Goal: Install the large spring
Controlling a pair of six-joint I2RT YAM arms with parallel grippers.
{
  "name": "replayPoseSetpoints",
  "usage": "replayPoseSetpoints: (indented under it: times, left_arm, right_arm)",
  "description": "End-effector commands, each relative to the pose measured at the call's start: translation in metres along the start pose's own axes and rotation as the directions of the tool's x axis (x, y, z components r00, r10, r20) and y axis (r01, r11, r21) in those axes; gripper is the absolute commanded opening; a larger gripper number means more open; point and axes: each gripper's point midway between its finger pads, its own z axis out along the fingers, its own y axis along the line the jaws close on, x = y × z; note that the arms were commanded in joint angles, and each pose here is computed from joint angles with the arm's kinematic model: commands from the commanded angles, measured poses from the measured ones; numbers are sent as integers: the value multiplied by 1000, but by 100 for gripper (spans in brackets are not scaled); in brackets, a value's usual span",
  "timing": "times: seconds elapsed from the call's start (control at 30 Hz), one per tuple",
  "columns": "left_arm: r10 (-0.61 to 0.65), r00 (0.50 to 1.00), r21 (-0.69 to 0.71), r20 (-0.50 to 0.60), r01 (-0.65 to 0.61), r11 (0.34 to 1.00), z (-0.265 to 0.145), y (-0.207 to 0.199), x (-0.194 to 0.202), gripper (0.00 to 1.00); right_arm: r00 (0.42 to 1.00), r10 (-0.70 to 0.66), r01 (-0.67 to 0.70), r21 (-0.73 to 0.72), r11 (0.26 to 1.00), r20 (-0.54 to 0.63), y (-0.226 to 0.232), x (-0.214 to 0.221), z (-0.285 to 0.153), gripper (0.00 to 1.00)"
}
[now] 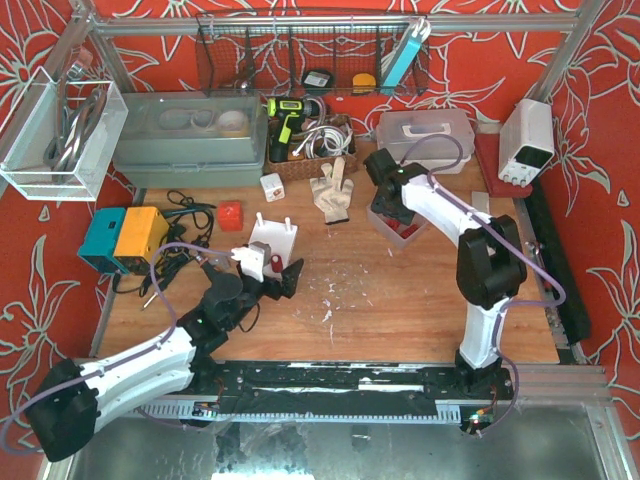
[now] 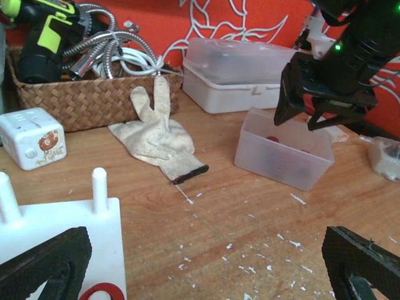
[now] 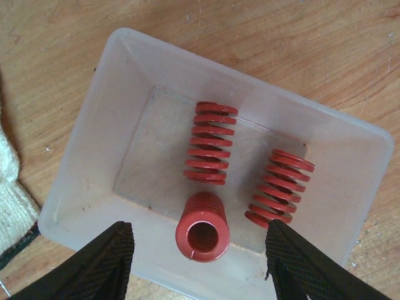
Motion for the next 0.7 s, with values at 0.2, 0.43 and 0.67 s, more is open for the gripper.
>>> replayPoseSetpoints:
  times: [0.2,0.43,0.67]
  left_arm:
    - [30,999,123,-22,-27,992,5,-24,1,100]
    - [42,998,128,-38,-37,991,6,-25,2,100]
    - [50,997,93,-56,-44,995,9,-20,7,100]
  right_arm:
    - [998,24,-19,107,994,-50,-10,6,9,60]
    - [989,59,-51,64,997,-133,-3,31,29,60]
    - [989,61,-52,69,996,-137,0,32,36,58]
